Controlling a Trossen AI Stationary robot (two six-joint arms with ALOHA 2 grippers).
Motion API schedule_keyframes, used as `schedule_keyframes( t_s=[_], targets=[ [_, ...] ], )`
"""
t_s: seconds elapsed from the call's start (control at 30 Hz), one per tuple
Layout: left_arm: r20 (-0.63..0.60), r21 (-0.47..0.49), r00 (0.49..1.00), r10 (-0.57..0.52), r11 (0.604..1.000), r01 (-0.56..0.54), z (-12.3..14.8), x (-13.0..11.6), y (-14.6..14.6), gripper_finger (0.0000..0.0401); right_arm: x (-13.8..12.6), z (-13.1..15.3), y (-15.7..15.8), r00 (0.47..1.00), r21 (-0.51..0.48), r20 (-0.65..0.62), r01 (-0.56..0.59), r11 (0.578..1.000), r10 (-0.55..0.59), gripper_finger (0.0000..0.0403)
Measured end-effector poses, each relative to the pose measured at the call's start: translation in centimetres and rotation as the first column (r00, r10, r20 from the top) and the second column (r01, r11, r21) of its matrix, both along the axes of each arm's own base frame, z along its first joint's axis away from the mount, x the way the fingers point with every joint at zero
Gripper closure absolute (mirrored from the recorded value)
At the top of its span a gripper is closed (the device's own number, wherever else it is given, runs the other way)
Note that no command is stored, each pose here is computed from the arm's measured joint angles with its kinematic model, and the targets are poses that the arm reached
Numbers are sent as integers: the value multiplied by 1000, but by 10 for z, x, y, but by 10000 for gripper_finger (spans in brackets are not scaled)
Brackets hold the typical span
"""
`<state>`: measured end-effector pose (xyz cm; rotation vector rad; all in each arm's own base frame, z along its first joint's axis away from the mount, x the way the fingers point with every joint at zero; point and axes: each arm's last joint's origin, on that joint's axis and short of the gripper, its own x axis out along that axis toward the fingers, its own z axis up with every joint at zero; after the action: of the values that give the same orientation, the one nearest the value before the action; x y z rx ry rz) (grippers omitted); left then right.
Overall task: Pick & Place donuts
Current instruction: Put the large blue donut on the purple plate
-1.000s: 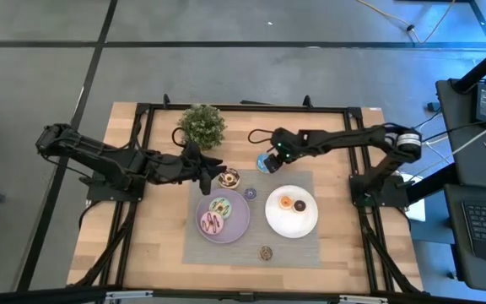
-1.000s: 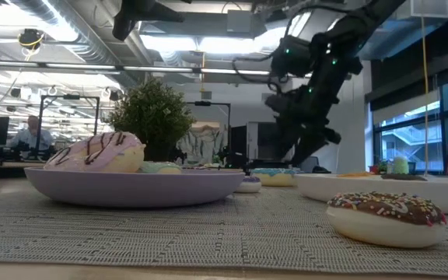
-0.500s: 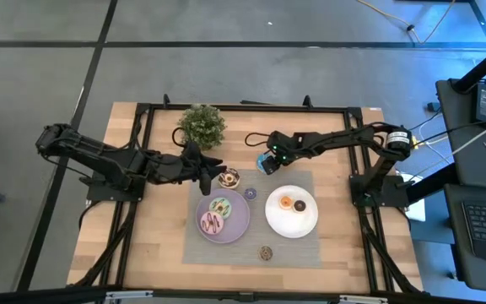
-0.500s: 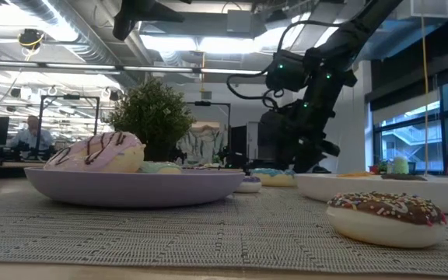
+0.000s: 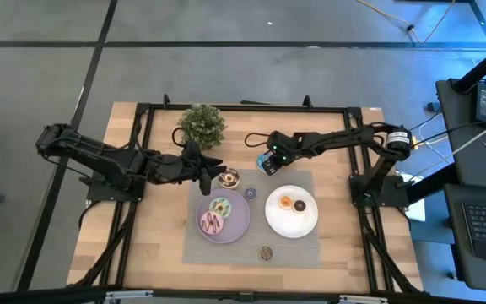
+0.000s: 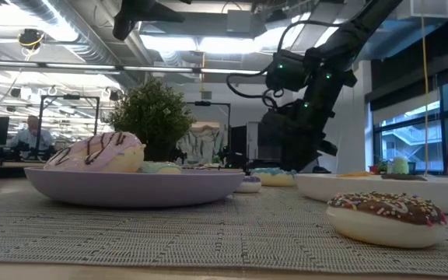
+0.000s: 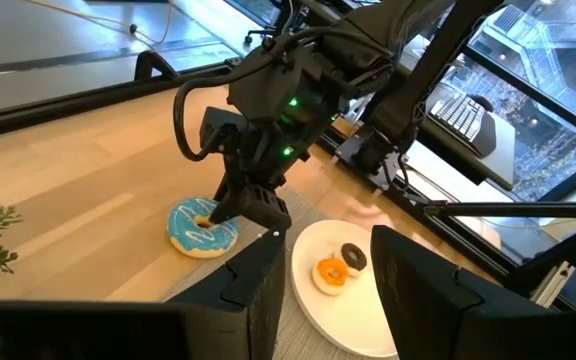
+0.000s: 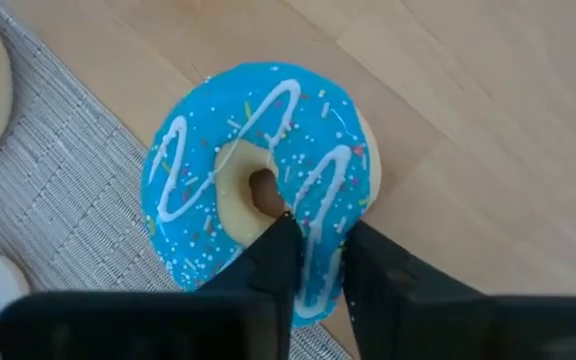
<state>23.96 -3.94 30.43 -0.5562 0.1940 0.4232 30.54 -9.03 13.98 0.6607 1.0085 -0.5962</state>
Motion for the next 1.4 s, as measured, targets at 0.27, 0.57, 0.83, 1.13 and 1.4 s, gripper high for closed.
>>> schedule_keyframes(
  t_s=[0.27,0.57,0.83,1.13,1.4],
  targets=[
    [-33,-21,999,-25,999,25,-5,2,-1,258,-7,29,2,996,-56,63,-66,996,69,336],
    [-71,-50,998,3,999,-7,-27,24,-6,258,-19,90,41,928,-173,239,-249,953,285,340],
    [-18,-109,997,-77,991,75,-33,39,-12,257,-29,124,95,819,-323,337,-362,874,464,340],
    [72,-380,985,-160,908,175,-37,49,-15,197,-31,127,126,798,-385,331,-374,844,504,341],
    [139,-467,986,-88,872,144,-38,57,-14,147,-27,140,142,759,-383,375,-396,835,532,341]
  ],
)
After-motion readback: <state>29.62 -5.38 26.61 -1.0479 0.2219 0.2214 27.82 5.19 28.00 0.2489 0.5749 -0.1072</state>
